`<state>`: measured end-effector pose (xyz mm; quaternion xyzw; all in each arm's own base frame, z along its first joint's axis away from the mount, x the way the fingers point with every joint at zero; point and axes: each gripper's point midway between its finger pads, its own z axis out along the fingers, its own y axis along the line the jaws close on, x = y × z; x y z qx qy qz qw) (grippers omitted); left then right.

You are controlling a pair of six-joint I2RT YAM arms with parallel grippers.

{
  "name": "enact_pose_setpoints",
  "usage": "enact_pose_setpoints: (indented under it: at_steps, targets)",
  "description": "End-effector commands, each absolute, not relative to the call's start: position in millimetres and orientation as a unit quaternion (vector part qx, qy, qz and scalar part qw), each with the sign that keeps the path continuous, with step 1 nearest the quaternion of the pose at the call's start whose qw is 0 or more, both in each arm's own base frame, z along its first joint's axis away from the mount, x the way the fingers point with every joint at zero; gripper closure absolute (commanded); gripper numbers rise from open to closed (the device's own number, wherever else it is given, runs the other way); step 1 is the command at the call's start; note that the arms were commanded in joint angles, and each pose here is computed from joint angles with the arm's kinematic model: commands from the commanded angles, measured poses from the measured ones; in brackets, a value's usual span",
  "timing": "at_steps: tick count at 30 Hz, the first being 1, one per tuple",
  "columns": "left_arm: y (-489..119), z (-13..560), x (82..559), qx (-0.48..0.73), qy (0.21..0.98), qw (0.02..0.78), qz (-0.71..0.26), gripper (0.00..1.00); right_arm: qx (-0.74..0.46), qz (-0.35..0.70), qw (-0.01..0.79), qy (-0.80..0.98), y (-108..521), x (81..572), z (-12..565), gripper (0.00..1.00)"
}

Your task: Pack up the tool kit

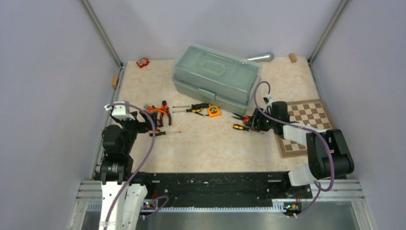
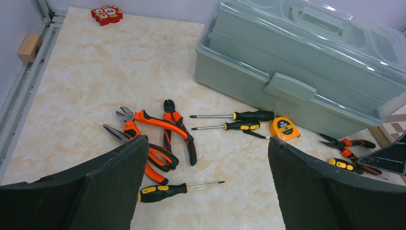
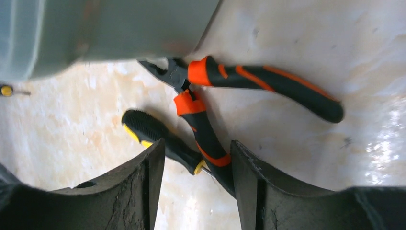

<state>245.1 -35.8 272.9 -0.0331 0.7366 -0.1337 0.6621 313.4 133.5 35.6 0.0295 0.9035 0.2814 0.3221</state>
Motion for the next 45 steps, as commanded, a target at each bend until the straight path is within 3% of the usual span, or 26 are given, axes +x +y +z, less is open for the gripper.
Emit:
enact_pose_setpoints:
  at_steps: [1,13,23,27,33,41,45]
  targets:
    - [-38,283,244,-0.021,0.724,0.676,-0.136,0.01,-0.02,0.31,0.312,0.898,154,295,31,0.47]
    - [-39,281,244,-0.021,0.727,0.673,-0.137,0.01,-0.133,0.322,0.293,0.89,240,255,25,0.46]
    - [-39,279,245,-0.023,0.73,0.669,-0.138,0.01,-0.264,0.371,0.277,0.846,395,249,36,0.46]
    - [-37,276,249,-0.03,0.735,0.664,-0.136,0.01,-0.276,0.387,0.301,0.827,423,263,69,0.45]
    - [-53,277,262,-0.038,0.744,0.64,-0.191,0.01,-0.305,0.333,0.373,0.811,400,289,136,0.34]
    - [-110,312,305,-0.049,0.728,0.583,-0.359,0.01,-0.284,0.224,0.5,0.787,285,363,261,0.16]
    - [-160,321,333,-0.025,0.729,0.563,-0.388,0.01,-0.26,0.199,0.543,0.773,224,404,296,0.11]
